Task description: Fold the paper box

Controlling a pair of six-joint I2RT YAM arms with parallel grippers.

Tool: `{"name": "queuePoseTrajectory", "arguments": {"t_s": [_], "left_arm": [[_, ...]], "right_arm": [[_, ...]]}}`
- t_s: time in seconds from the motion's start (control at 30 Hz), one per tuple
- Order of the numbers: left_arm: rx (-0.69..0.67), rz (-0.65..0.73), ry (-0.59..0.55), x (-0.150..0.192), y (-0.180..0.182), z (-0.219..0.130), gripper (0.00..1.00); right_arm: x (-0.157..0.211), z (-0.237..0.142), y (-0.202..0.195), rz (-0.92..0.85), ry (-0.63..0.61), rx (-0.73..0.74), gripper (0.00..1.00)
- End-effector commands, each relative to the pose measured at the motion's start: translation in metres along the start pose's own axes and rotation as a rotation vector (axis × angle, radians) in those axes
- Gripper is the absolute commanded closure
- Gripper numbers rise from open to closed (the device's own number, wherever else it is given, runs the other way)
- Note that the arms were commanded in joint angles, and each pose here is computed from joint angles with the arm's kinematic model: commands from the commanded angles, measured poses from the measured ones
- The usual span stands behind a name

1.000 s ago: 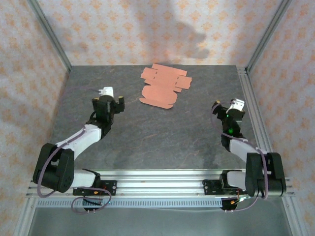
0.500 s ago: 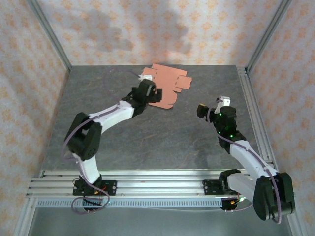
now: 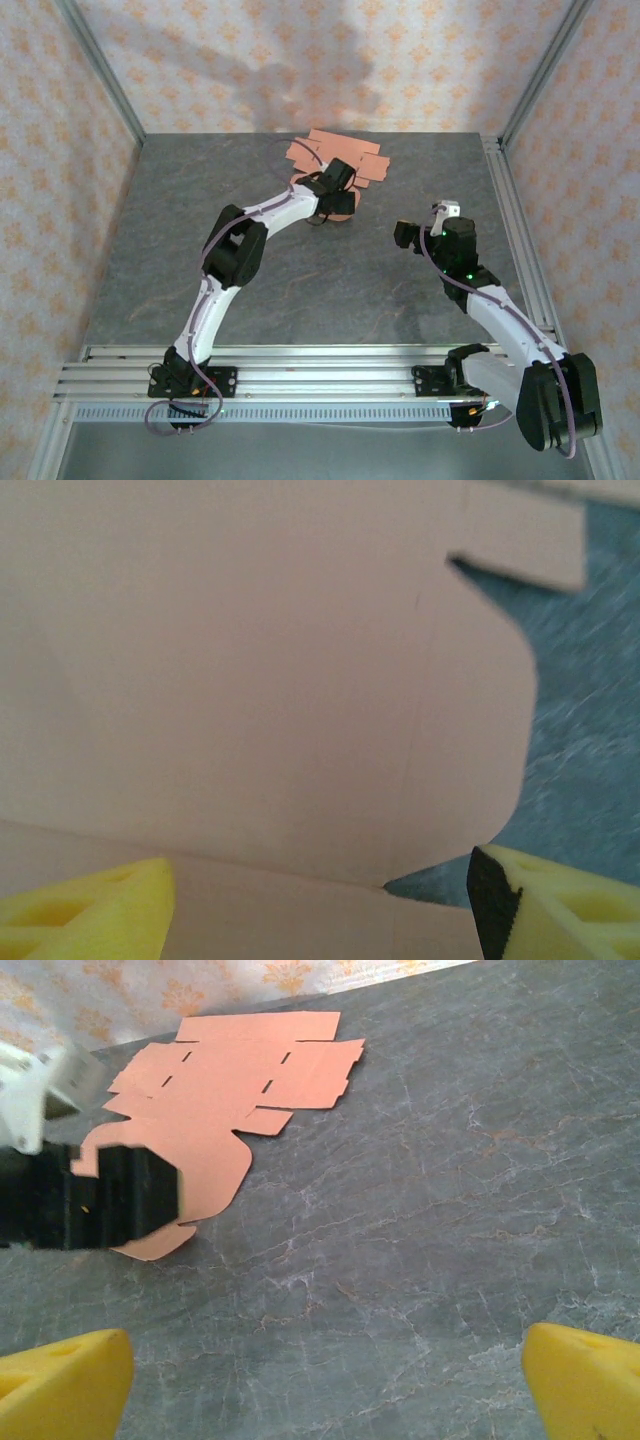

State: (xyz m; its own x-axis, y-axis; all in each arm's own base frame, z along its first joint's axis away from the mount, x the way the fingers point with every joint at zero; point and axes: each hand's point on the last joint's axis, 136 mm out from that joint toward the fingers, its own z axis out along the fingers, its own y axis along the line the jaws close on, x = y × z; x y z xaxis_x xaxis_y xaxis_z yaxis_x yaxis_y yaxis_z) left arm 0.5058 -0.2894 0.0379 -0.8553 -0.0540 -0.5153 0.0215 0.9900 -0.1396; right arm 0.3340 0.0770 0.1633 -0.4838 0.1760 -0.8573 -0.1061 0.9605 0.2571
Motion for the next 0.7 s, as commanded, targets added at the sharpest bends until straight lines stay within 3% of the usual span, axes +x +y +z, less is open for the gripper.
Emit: {"name": "queuePoseTrajectory", "arguments": {"t_s": [0.0,0.33,0.67], "left_arm": [[-0.02,-0.032,0.117,0.022,0.005,-0.004,0.22],[-0.026,-0.038,0.166,0.071,0.034,-0.019,0.21],[-0.014,-0.027,0.222,0.161,0.092,-0.085,0.14]], "right_arm": [[-0.012,-0.001,0.007,-0.006,-0.014,-0.02,0.01],[-0.015,0.004,0.007,0.023,-0.01,-0.017,0.01],[-0.013,0.015,0.012,0.064,0.06,-0.025,0.01]]}}
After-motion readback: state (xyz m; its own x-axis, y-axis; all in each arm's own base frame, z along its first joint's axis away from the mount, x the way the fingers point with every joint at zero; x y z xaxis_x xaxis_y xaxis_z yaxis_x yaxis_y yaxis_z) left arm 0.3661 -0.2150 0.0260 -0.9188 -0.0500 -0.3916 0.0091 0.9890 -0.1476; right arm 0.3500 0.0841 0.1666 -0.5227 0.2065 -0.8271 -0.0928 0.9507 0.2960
